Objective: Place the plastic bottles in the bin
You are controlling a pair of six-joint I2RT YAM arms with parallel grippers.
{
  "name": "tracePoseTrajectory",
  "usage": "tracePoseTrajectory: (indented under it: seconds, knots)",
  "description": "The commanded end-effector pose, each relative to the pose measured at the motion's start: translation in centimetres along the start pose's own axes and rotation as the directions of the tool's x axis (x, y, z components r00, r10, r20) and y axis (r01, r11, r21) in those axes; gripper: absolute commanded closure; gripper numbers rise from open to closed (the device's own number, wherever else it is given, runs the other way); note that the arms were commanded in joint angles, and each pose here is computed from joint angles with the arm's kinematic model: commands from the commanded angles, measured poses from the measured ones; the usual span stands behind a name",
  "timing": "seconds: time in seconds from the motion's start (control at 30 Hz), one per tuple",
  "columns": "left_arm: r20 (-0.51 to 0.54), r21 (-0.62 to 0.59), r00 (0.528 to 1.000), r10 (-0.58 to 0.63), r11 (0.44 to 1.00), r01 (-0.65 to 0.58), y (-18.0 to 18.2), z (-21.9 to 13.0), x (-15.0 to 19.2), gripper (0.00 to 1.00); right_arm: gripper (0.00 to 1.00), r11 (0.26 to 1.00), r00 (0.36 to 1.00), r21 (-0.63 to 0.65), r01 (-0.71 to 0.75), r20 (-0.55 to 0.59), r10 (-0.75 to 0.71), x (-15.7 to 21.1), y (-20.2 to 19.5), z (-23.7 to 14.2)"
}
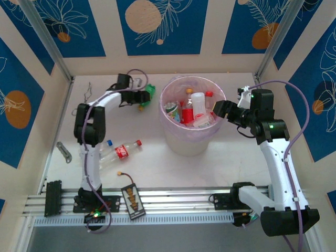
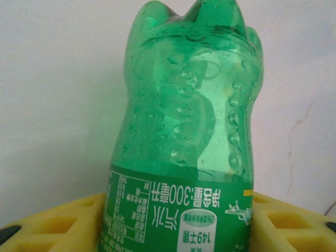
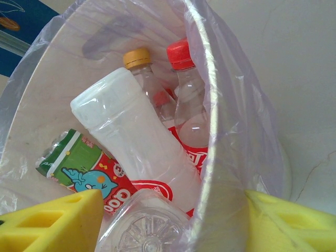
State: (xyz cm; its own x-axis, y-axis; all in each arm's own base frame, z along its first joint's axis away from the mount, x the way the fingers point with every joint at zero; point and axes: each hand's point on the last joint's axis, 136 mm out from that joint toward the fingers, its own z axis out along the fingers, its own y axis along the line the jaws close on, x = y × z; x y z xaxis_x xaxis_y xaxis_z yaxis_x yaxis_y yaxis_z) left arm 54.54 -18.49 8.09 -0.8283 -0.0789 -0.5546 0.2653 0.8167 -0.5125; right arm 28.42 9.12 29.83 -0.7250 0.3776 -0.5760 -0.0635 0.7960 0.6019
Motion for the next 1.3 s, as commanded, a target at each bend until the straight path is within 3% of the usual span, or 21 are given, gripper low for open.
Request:
tracePoseTrajectory:
  seconds: [0.0,0.17,0.47,0.63,0.8,1.07,1.27]
  knots:
    - [0.201,0.155,0.980,-0.008,0.988,-0.023,-3.7,-5.8,-5.7,0.54,0.32,0.999,1.000,-0.044,-0.009,-0.018,0.008,0.7,0.9,-0.5]
    - [0.295,0.216,0.954,-0.045,0.976,-0.020,-4.2,-11.0,-7.1,0.58,0.33,0.999,1.000,-0.049,-0.016,-0.026,0.015,1.0,0.8,-0.3]
    - [0.355,0.109,0.931,0.090,0.985,-0.137,-7.4,-18.7,-6.3,0.57,0.34,0.999,0.999,-0.042,-0.014,-0.029,0.013,1.0,0.8,-0.3]
    - [0.460,0.062,0.878,0.132,0.982,-0.180,-10.1,-24.3,-5.8,0.58,0.34,0.999,1.000,-0.030,-0.014,-0.027,0.014,0.9,0.6,-0.3]
    - [0.491,0.174,0.862,0.125,0.956,-0.238,-15.4,-28.1,-5.5,0.61,0.34,0.999,0.999,-0.047,-0.009,-0.032,0.008,0.6,1.0,0.0]
    - [0.521,0.191,0.777,0.353,0.839,-0.509,-27.9,-32.6,-2.5,0.69,0.34,0.998,1.000,-0.056,-0.004,-0.018,0.003,0.1,1.6,-0.5]
    - [0.503,0.270,0.760,0.411,0.761,-0.590,-34.4,-32.4,-0.1,0.72,0.34,0.998,1.000,-0.069,-0.001,-0.012,0.000,-0.2,1.9,-0.4]
